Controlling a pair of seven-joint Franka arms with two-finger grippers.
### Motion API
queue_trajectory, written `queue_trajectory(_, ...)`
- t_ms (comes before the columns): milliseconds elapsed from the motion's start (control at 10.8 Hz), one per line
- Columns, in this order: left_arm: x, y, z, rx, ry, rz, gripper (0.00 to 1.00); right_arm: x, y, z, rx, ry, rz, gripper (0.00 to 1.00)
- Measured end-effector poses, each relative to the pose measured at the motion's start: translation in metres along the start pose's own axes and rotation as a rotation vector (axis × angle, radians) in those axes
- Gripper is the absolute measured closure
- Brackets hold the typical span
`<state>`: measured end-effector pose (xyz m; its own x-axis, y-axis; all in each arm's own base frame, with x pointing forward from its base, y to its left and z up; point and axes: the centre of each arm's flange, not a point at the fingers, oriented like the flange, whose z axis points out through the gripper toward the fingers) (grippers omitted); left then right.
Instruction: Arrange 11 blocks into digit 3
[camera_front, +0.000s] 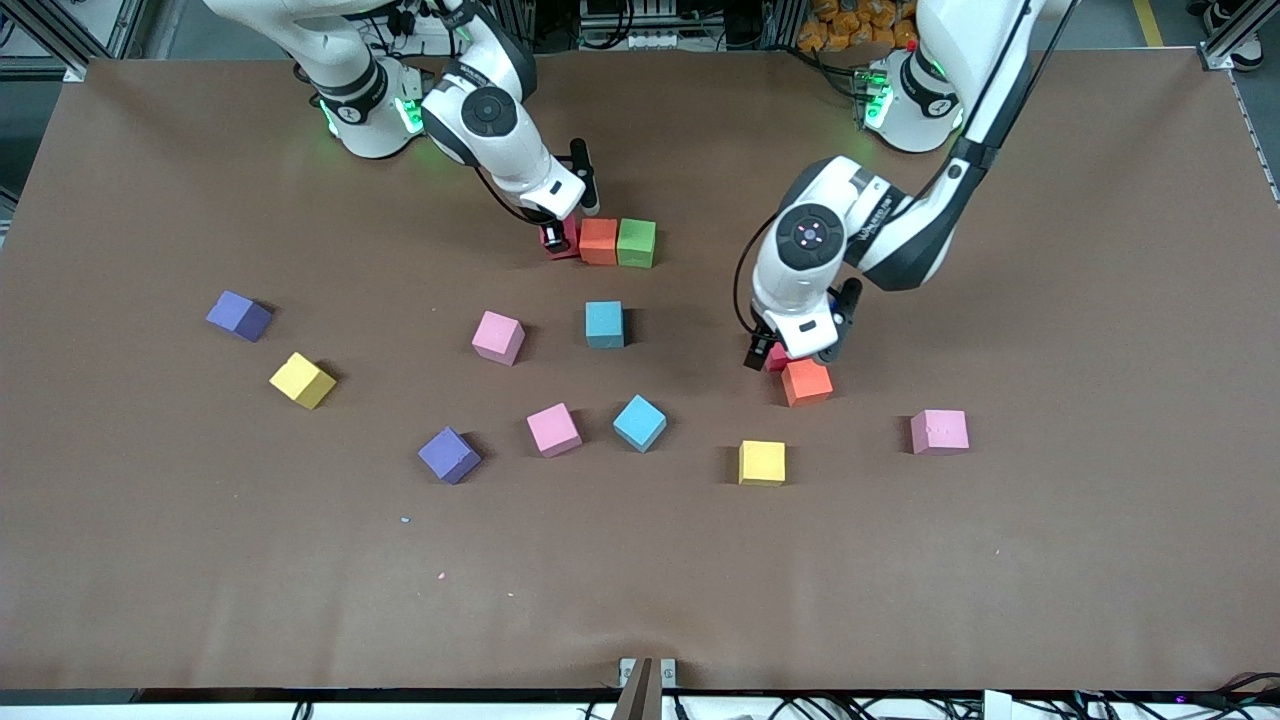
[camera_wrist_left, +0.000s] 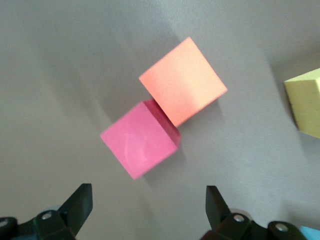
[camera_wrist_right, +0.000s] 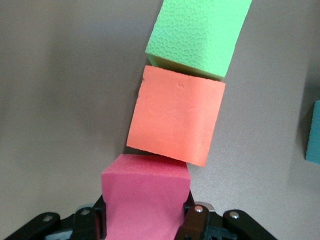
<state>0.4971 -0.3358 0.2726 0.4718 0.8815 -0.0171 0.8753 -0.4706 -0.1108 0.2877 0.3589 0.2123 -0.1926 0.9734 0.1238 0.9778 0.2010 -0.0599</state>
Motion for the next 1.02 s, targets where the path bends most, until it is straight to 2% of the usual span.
queue_trajectory(185,0.012,-0.006,0.007,0.009,-0.001,0.133,0.00,0.000,0.000,0.001,0.002,0.004,0.003,0.46)
queue_trajectory(556,0.020,-0.008,0.020,-0.063,-0.001,0.383,0.00,0.001,-0.001,0.006,0.005,0.017,0.012,0.46)
queue_trajectory(741,0.032,-0.008,0.027,-0.064,0.002,0.463,0.00,0.001,-0.001,0.006,0.006,0.018,0.014,0.46)
queue_trajectory(1019,0.035,-0.011,0.039,-0.050,0.000,0.502,0.00,0.001,-0.002,0.010,0.015,0.019,0.017,0.46)
